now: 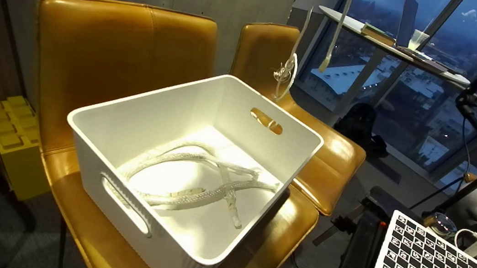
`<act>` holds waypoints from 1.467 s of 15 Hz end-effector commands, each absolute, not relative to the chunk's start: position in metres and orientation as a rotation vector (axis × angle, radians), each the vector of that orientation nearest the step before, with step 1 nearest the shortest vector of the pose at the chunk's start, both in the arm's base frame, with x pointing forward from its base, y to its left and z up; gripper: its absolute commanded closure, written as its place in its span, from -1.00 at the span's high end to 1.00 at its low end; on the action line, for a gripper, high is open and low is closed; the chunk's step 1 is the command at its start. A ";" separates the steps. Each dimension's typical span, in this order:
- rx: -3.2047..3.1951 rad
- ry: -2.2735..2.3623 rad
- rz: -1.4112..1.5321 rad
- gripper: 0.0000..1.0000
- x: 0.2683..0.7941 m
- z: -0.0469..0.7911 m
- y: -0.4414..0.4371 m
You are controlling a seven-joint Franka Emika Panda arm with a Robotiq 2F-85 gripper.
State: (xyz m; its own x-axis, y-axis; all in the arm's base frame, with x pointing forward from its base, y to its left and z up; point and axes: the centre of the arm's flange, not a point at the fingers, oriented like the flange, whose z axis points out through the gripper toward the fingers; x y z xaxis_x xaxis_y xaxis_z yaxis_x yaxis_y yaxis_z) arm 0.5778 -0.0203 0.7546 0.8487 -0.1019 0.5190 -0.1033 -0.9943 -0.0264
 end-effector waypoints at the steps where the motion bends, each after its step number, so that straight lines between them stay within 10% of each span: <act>1: 3.037 -0.208 0.852 -0.98 0.582 0.774 -0.024; 11: 3.060 -0.397 0.835 -0.98 0.612 0.763 -0.109; 22: 3.031 -0.208 0.998 -0.98 0.593 0.855 0.047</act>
